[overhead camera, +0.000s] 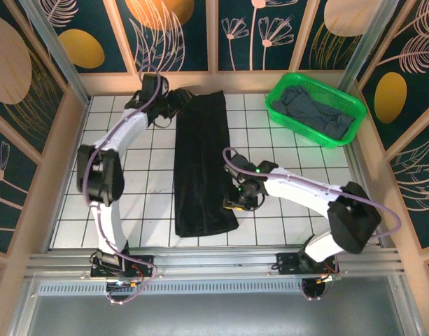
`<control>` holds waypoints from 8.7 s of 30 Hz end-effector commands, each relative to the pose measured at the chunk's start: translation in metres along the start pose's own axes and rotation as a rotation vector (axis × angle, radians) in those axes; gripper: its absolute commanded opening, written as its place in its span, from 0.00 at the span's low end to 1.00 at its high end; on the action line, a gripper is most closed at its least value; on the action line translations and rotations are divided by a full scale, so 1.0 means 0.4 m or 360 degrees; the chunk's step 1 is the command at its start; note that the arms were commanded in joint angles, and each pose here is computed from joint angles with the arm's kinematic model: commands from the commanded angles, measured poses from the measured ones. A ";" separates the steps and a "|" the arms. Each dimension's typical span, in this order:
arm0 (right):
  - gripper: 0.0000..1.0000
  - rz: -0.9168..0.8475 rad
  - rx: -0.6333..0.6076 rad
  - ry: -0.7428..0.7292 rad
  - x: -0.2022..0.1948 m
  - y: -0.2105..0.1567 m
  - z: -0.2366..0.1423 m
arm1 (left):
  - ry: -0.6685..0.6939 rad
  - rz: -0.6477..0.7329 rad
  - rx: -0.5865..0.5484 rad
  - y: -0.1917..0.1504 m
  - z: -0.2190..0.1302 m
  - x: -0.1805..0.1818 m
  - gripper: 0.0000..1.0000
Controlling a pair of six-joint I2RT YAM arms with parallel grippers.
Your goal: Fold and stack the t-shirts
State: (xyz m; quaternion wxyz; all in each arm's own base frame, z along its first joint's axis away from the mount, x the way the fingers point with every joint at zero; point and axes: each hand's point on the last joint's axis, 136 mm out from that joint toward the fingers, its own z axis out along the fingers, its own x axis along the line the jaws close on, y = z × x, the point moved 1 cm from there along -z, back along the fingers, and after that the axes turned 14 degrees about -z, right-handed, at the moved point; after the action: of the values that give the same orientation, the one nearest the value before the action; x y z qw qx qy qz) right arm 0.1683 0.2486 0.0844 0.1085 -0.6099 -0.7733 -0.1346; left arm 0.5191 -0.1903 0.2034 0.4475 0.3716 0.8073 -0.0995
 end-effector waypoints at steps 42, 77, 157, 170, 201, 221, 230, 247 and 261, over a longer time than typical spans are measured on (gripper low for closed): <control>0.00 -0.0162 0.0409 0.0099 -0.017 -0.215 0.126 | 0.0914 -0.0137 0.1226 -0.766 -0.394 0.695 0.11; 0.00 0.0261 -0.0297 0.0108 -0.100 0.544 -0.050 | 0.0607 -0.0161 0.0215 -0.219 -0.119 0.325 0.00; 0.00 0.0351 -0.0086 0.0134 -0.089 0.371 0.100 | 0.0840 -0.0351 0.0377 -0.349 -0.146 0.528 0.46; 0.00 0.0363 -0.0080 0.0147 -0.086 0.371 0.102 | 0.0827 -0.0437 0.0568 -0.422 -0.081 0.557 0.28; 0.00 0.0339 -0.0135 0.0230 -0.062 0.370 0.004 | 0.0700 -0.0372 0.0604 -0.408 -0.207 0.511 0.00; 0.00 0.0167 -0.0015 0.0225 0.059 0.145 -0.110 | 0.0696 -0.0366 0.0448 -0.449 -0.409 0.486 0.00; 0.00 0.0281 -0.0323 0.0225 0.080 0.315 -0.285 | 0.0478 -0.0225 0.0126 -0.268 -0.440 0.221 0.00; 0.00 0.0542 -0.0551 0.0358 -0.036 0.702 -0.285 | 0.0210 -0.0338 -0.0067 0.006 -0.196 0.067 0.00; 0.75 0.0423 -0.0770 0.0379 -0.195 0.942 -0.245 | 0.0301 -0.0331 -0.0205 0.217 0.010 0.099 0.55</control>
State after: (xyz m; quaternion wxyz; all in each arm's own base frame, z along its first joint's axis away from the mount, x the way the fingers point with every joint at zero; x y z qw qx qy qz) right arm 0.5705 0.2264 0.1368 0.0926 -0.7236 -0.5875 -0.3503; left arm 0.5679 -0.1120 0.1159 0.3225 0.2544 0.9078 -0.0848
